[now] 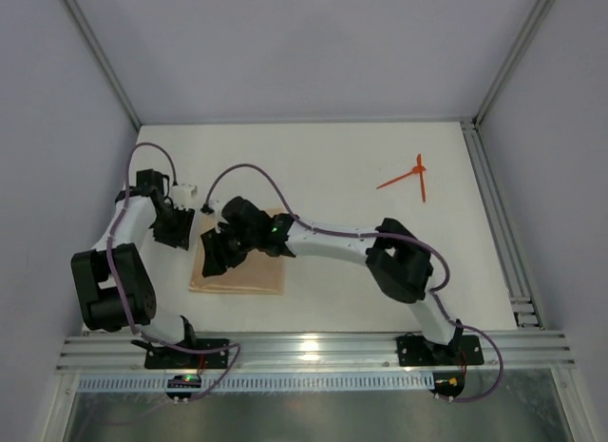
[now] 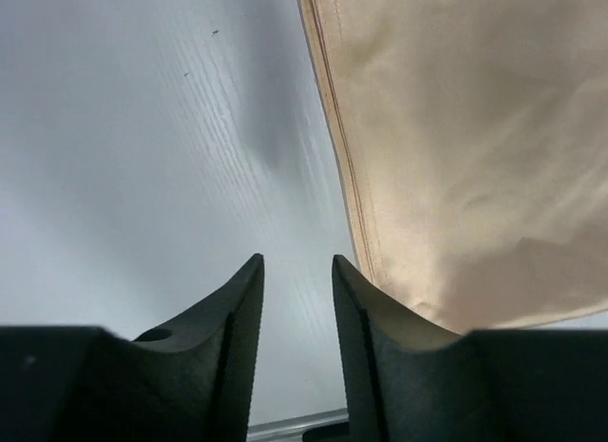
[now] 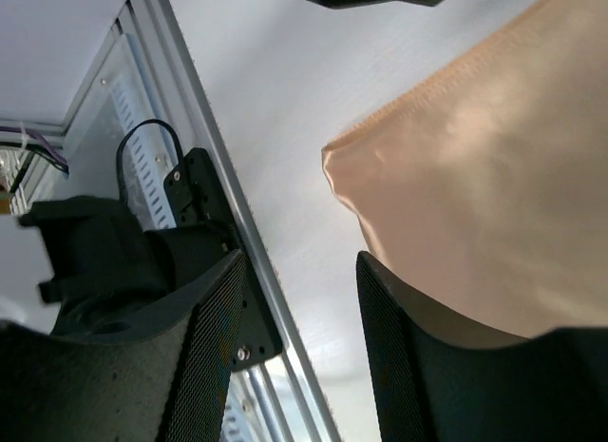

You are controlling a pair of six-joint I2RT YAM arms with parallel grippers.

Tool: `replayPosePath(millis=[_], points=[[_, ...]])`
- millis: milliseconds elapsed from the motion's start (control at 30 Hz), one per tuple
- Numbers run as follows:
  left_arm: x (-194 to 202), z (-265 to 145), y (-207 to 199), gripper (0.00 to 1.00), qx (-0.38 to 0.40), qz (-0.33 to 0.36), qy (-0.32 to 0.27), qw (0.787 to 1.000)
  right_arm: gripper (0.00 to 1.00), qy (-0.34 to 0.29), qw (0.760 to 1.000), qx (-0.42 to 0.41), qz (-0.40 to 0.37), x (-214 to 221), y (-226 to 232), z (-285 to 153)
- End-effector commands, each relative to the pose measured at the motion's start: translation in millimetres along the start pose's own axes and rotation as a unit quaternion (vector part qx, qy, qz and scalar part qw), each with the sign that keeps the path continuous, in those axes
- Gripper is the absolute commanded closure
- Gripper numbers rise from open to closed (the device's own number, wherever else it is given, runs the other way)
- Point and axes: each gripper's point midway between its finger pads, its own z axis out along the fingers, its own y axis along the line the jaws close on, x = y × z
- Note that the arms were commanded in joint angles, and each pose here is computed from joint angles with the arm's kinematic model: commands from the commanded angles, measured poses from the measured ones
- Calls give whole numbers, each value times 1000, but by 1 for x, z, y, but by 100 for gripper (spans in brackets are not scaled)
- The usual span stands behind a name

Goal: Fold the napkin into a case and place the utensils inside
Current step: Move the square-folded napkin to the center of the board.

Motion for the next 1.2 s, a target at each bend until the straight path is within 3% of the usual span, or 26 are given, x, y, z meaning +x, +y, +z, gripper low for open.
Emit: replayPosePath(millis=[0,133,267,500,700,800,833,933,1067,1167], points=[[4,-31,-9,58,6,5,-3,1000,45,-88,994,58,10,-44,-29,-76],[31,-36,-21,50,16,5,26,1000,44,-135,978,121,106,-44,-111,-131],[63,-25,-33,46,29,16,72,997,43,-151,966,159,136,-48,-172,-155],[78,0,-46,43,46,15,98,994,43,-162,962,117,186,-68,-221,-131],[89,6,-35,50,15,33,110,993,44,-146,957,106,228,-51,-239,-104],[87,11,-33,51,10,34,106,994,53,-147,954,99,240,-46,-242,-98],[88,13,-33,51,12,33,110,993,65,-149,954,93,242,-46,-242,-97],[86,17,-29,55,3,30,109,994,81,-155,952,89,249,-42,-242,-97],[67,15,-32,56,18,28,77,996,93,-172,945,99,259,-34,-247,-110],[41,6,-49,56,73,40,27,996,97,-192,937,106,273,-27,-249,-126]])
